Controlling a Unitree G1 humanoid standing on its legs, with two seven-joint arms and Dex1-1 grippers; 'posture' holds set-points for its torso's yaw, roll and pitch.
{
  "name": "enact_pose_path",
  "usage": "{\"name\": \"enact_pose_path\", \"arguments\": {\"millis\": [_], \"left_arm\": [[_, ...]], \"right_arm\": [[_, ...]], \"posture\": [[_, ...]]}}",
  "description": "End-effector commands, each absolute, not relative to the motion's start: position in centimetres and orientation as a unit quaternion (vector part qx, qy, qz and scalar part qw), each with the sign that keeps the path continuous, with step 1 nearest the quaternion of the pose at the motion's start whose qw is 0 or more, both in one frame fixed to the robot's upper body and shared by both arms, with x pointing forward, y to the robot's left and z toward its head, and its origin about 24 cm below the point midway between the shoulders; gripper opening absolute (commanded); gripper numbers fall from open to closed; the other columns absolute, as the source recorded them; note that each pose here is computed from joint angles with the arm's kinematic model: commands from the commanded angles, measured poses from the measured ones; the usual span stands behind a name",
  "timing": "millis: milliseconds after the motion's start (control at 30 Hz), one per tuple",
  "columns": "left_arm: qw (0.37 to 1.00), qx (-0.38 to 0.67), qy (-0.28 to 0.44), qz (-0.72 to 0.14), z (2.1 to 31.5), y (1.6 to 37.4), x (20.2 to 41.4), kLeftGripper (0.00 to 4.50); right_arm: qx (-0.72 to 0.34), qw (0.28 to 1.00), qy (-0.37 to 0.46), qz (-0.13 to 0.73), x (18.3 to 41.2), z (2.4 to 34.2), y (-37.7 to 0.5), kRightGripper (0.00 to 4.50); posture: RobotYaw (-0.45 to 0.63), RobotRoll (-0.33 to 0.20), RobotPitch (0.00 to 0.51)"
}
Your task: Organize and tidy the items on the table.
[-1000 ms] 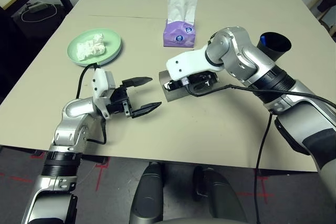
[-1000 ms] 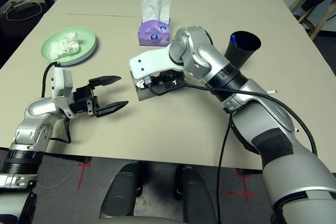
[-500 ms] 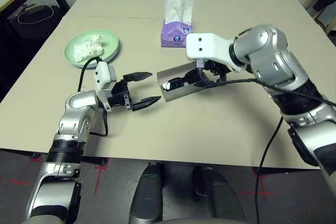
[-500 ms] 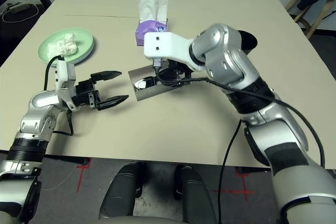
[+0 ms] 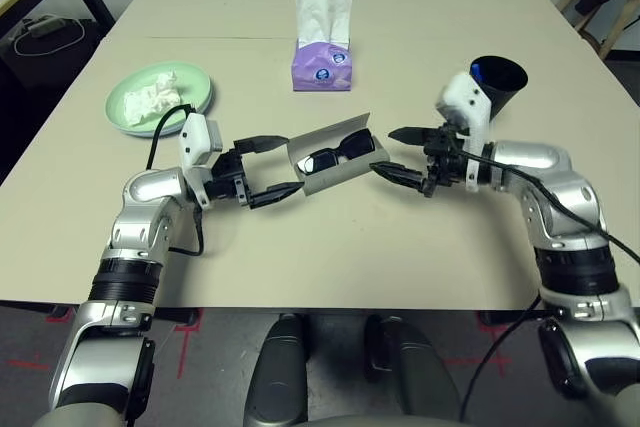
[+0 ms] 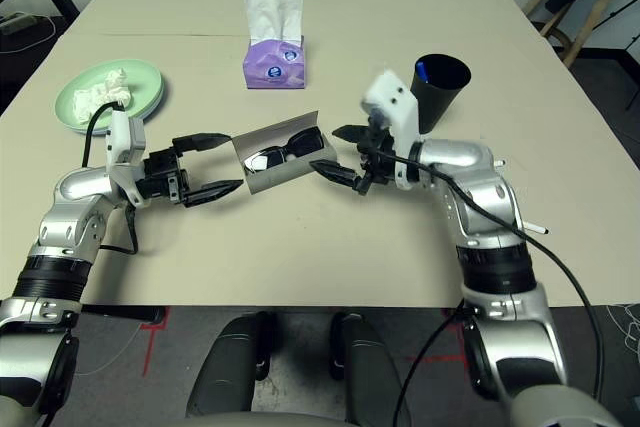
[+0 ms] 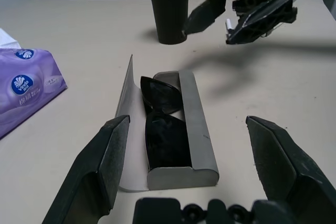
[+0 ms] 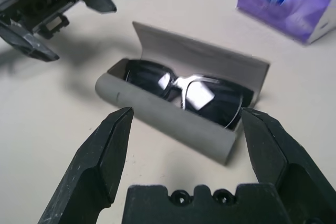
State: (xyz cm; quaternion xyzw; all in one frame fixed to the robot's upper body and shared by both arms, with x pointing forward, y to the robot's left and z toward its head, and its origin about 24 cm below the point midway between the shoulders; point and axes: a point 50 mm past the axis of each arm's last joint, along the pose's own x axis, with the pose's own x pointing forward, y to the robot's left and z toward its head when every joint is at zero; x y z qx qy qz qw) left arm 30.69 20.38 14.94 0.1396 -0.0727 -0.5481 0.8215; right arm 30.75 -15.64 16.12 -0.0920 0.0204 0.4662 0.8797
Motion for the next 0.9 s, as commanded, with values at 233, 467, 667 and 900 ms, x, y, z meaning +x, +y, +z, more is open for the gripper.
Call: {"name": "enact_pose_path", "arguments": {"millis": [233,467,667,900], "left_arm": [[0.843,0.123,-0.082,-0.517,14.7,21.1,31.0,4.5],[0.829,0.14,-0.086,-0.535,14.3,21.4,31.2,4.5],[0.811,0.145,-0.087,-0.56,13.8,21.5,31.1,3.57],[0.799,0.146,-0.079,-0.578,13.2,22.1,31.0,0.84]], "right_arm": [[-0.075,0.904,-0.026,0.421,30.5,12.5,-19.2,4.45],[-0.058,0.902,-0.051,0.426,30.0,12.6,-19.4,4.45],[-0.07,0.889,-0.051,0.449,29.7,13.4,-19.6,4.5],[-0.089,0.865,-0.054,0.491,29.0,14.6,-19.3,4.5]], "posture": [[0.14,0.0,0.17],[0.12,0.0,0.176],[0.1,0.0,0.176],[0.09,0.0,0.172]]}}
